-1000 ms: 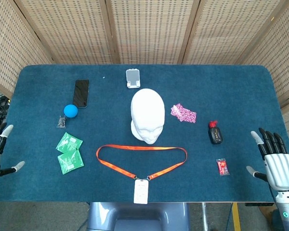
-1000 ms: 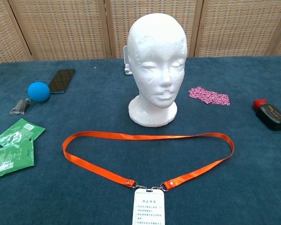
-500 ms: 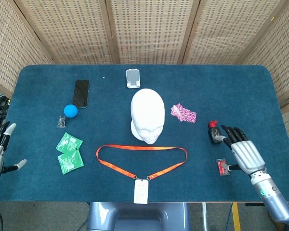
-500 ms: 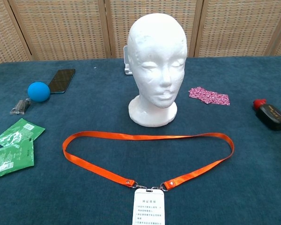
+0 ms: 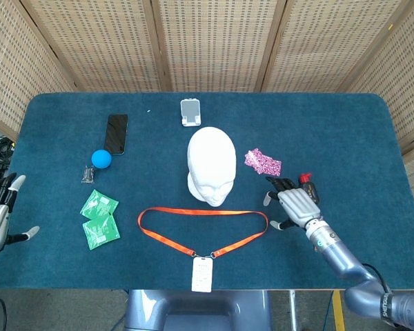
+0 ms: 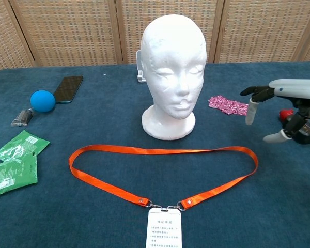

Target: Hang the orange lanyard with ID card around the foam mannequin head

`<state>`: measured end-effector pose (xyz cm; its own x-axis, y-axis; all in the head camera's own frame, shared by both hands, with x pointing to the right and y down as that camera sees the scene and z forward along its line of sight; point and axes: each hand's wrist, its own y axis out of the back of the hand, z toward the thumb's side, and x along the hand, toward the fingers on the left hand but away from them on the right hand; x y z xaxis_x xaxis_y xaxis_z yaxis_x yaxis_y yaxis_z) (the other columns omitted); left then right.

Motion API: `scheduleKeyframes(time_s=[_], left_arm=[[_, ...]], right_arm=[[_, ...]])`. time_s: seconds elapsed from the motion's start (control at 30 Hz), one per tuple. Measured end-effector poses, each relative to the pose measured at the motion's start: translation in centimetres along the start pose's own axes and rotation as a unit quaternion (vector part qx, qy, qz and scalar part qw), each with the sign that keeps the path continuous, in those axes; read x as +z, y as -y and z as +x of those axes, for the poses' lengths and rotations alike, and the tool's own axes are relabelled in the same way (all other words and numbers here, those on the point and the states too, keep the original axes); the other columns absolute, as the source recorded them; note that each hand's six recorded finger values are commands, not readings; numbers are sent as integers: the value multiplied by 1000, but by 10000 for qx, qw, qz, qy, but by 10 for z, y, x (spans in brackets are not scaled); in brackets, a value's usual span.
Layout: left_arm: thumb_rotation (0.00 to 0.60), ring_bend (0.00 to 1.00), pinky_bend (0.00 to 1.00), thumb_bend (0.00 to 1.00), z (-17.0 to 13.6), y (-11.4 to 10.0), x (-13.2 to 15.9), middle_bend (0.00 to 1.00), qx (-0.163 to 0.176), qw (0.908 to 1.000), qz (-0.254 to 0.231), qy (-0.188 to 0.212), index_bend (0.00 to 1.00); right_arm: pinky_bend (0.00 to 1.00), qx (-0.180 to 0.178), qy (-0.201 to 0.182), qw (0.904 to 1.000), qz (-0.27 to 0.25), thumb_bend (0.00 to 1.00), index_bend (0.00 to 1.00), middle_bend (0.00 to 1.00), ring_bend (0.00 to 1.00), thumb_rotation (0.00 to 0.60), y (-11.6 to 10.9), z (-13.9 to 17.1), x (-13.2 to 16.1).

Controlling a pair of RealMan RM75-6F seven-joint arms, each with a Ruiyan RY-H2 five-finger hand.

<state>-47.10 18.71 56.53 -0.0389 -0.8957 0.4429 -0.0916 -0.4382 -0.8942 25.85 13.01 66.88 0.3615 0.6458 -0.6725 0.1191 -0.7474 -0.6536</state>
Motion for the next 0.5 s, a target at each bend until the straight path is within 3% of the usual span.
scheduleKeyframes(time_s=[0.5], left_arm=[[600,0,0,0,5,7,0,0,-146,9999,-36,-15,0]], right_arm=[[0,251,316,9986,343,537,449,0,0,600,37,-39,21]])
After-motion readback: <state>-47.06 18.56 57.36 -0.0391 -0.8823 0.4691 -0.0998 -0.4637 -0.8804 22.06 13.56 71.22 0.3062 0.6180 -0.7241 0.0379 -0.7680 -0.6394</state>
